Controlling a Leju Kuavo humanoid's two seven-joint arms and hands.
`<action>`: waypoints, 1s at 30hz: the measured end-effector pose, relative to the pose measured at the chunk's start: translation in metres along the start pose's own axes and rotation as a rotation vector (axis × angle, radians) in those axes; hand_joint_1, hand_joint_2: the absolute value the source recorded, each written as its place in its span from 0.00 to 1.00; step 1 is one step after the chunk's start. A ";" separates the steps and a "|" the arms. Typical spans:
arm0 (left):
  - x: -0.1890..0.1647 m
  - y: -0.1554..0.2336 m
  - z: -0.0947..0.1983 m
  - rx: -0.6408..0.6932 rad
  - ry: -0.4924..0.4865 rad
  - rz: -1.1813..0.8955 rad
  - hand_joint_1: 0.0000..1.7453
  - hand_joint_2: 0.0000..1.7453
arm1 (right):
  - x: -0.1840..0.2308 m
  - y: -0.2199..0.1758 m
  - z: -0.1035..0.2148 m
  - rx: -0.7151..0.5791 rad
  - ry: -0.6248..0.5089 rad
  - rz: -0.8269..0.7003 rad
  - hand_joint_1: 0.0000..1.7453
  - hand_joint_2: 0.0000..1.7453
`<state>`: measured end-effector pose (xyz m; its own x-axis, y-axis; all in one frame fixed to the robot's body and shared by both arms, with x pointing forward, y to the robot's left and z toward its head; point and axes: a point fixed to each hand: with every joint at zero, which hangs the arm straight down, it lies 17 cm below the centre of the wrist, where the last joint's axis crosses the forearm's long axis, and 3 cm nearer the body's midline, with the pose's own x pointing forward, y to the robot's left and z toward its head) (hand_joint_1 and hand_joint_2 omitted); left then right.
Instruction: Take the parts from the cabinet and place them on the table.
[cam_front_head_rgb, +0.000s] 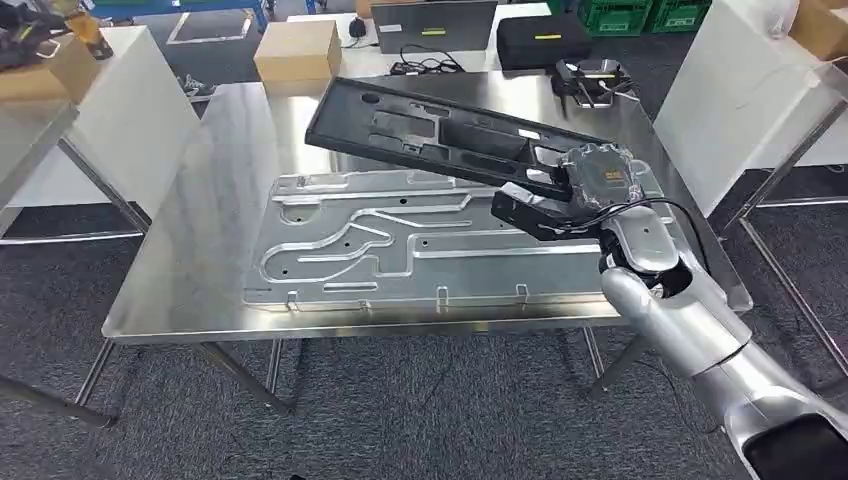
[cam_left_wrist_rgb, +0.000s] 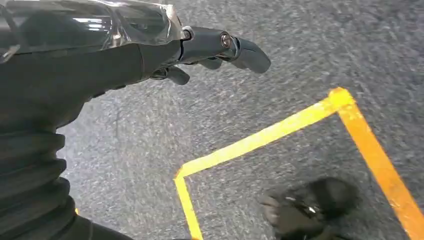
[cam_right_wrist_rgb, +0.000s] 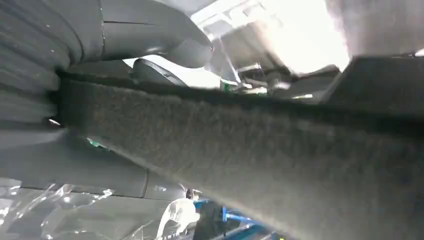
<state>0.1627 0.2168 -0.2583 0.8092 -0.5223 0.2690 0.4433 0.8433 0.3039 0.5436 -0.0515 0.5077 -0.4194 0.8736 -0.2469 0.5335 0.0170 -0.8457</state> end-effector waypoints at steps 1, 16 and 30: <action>0.000 0.000 0.000 0.000 0.000 0.000 0.00 1.00 | 0.000 0.000 0.000 0.000 0.001 -0.001 1.00 1.00; 0.003 -0.001 0.001 0.002 -0.006 -0.006 0.00 1.00 | 0.000 0.008 0.003 0.016 0.002 -0.006 1.00 1.00; 0.007 -0.002 0.001 0.001 -0.016 -0.009 0.00 1.00 | 0.054 0.009 0.000 0.014 -0.107 -0.068 1.00 1.00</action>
<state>0.1674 0.2107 -0.2562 0.7987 -0.5319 0.2812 0.4503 0.8384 0.3070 0.5259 -0.0043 0.4869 -0.5305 0.8138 -0.2373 0.4914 0.0671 -0.8684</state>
